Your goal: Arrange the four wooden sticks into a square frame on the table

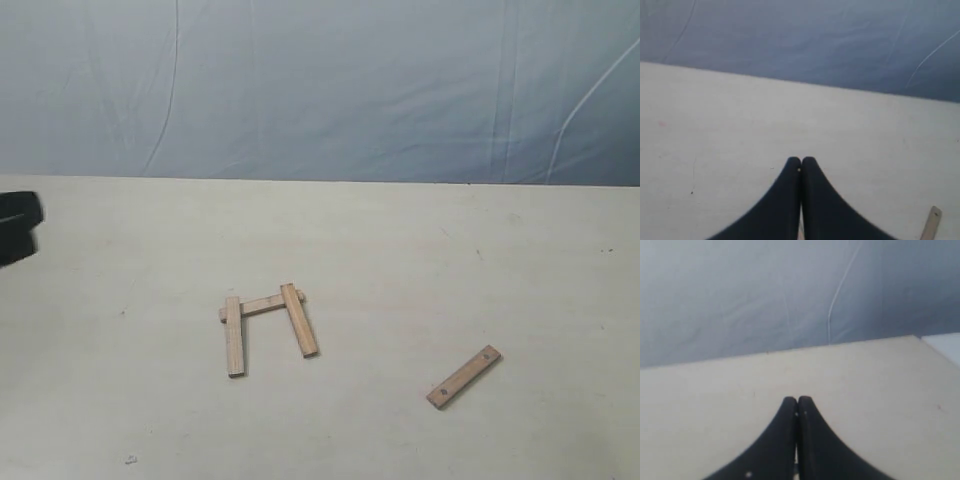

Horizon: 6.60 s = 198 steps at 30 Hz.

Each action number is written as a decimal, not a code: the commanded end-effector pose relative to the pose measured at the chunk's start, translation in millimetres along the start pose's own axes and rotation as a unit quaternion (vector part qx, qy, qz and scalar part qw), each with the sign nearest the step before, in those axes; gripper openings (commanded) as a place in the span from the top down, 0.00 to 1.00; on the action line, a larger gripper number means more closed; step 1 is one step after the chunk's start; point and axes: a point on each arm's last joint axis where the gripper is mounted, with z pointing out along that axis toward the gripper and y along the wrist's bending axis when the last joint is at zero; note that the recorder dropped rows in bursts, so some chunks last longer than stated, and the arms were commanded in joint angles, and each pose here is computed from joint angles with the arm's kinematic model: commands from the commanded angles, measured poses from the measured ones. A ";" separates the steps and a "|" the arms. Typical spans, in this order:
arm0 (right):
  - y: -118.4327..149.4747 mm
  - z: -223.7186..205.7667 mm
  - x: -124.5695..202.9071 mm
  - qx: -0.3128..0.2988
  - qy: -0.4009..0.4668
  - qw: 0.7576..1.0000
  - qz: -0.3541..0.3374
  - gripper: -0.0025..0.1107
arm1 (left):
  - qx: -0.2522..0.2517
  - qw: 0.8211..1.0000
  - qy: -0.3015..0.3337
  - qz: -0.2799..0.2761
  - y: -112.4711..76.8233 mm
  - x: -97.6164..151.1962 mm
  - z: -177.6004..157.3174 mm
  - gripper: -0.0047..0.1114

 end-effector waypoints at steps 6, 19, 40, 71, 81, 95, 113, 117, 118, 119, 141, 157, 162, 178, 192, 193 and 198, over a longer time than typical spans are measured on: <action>-4.5 -8.7 -37.9 -0.029 -0.213 0.943 0.253 0.99 | 0.092 0.983 -0.154 -0.029 20.2 53.4 -69.3 0.96; 26.7 35.9 -130.2 -0.148 -0.279 0.939 0.137 0.99 | 0.070 0.985 -0.155 0.023 40.9 109.9 -54.1 0.96; 145.4 310.3 -49.4 0.108 0.335 0.878 -0.325 0.99 | -0.080 0.985 -0.152 -0.013 63.5 112.0 -53.5 0.96; 322.5 316.4 96.7 -0.246 0.551 0.759 -0.245 0.55 | -0.076 0.985 -0.156 -0.027 63.2 111.6 -53.6 0.96; 308.8 323.2 61.3 -0.239 0.543 0.770 -0.234 0.99 | -0.078 0.985 -0.153 -0.025 63.6 112.1 -53.5 0.96; 164.4 293.9 -32.3 -0.265 0.496 0.759 -0.329 0.99 | -0.076 0.985 -0.155 -0.025 63.2 111.6 -53.6 0.96; 137.8 300.8 39.5 -0.303 0.491 0.717 -0.392 0.99 | -0.079 0.985 -0.153 -0.025 63.6 112.1 -53.5 0.96; 138.0 304.5 46.4 -0.301 0.486 0.720 -0.394 0.99 | -0.079 0.985 -0.153 -0.025 63.6 112.1 -53.5 0.96; 137.8 305.2 48.4 -0.301 0.487 0.719 -0.394 0.99 | -0.079 0.985 -0.153 -0.025 63.6 112.1 -53.5 0.96; 137.5 305.7 50.2 -0.301 0.487 0.717 -0.397 0.99 | -0.079 0.985 -0.153 -0.025 63.6 112.1 -53.5 0.96; 137.1 305.9 57.1 -0.247 0.525 0.748 -0.321 0.99 | -0.063 0.982 -0.169 -0.051 61.7 109.5 -54.1 0.96; 190.8 293.8 46.2 -0.267 0.529 0.763 -0.260 0.99 | 0.082 0.996 -0.019 -0.009 31.8 100.4 8.3 0.96; 201.6 292.2 39.7 -0.257 0.539 0.767 -0.235 0.99 | 0.140 0.987 0.076 0.003 21.2 99.5 67.3 0.96; 208.8 293.0 38.8 -0.215 0.540 0.798 -0.156 0.99 | 0.267 0.928 0.248 -0.074 19.4 150.9 195.0 0.96; 231.9 282.2 48.6 -0.202 0.539 0.800 -0.169 0.99 | 0.281 0.919 0.266 -0.070 3.8 161.1 212.7 0.96; 231.6 282.4 51.7 -0.199 0.544 0.798 -0.167 0.99 | 0.280 0.919 0.268 -0.069 3.4 161.7 212.7 0.96; 232.4 284.2 65.9 -0.189 0.560 0.793 -0.148 0.99 | 0.265 0.922 0.273 -0.065 5.9 163.1 213.7 0.96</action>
